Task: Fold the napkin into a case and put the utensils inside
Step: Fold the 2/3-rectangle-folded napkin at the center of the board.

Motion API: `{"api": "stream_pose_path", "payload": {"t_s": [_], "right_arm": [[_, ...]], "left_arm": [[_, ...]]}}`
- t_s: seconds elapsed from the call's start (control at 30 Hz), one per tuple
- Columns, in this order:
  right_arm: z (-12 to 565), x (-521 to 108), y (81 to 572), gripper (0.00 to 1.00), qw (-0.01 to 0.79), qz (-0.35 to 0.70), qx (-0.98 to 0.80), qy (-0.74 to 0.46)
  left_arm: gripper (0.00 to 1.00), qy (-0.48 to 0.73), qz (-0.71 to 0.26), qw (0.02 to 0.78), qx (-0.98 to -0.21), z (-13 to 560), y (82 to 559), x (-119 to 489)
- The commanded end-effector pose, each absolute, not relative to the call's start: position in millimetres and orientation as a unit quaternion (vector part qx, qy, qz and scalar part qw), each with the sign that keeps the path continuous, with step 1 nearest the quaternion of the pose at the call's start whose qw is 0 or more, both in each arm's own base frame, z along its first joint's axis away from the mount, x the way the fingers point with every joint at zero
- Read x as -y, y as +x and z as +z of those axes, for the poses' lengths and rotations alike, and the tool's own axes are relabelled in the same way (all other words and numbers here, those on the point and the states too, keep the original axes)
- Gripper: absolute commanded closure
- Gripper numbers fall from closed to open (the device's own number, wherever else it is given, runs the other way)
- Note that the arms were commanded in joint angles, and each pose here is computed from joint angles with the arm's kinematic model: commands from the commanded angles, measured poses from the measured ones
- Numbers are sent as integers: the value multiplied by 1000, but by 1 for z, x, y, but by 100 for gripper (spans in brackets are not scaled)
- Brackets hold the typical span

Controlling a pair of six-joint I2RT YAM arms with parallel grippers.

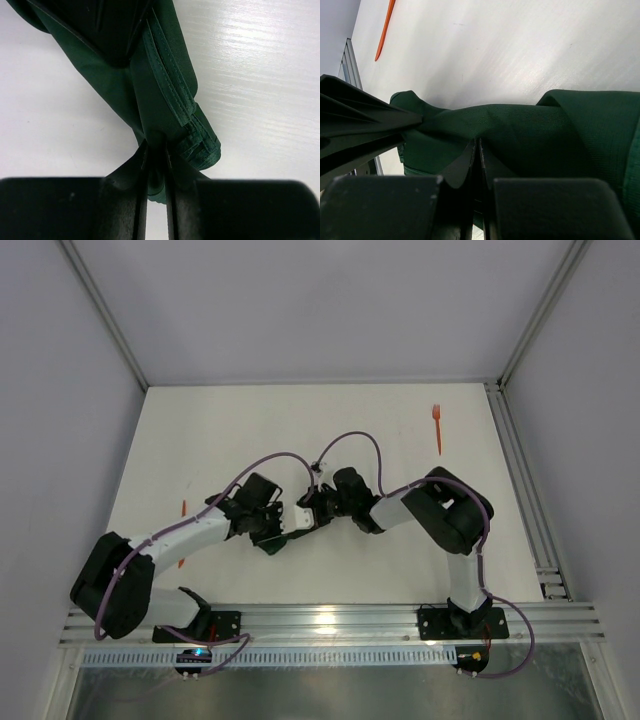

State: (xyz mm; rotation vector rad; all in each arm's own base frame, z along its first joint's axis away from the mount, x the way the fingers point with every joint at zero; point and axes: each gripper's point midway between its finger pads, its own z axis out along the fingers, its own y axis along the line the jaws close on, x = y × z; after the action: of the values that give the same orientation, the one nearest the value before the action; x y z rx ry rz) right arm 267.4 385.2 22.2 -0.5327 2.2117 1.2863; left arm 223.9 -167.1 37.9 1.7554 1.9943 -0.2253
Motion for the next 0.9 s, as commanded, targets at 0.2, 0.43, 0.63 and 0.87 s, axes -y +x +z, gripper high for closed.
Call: {"api": "stream_pose_path", "payload": {"t_s": [0.2,0.43,0.63,0.87], "right_arm": [[-1,-365,266,92,241,430,-847,-198],[0,-367,268,91,243,429,-847,-200],[-2,-368,267,92,239,430,-847,-201],[-1,-369,268,92,239,430,-847,-200]], "left_arm": [[68,633,-122,223,-732,48,215,173],[37,654,-167,184,-714,46,192,175],[30,679,-183,175,-689,58,171,173],[28,699,-189,142,-675,43,158,177]]}}
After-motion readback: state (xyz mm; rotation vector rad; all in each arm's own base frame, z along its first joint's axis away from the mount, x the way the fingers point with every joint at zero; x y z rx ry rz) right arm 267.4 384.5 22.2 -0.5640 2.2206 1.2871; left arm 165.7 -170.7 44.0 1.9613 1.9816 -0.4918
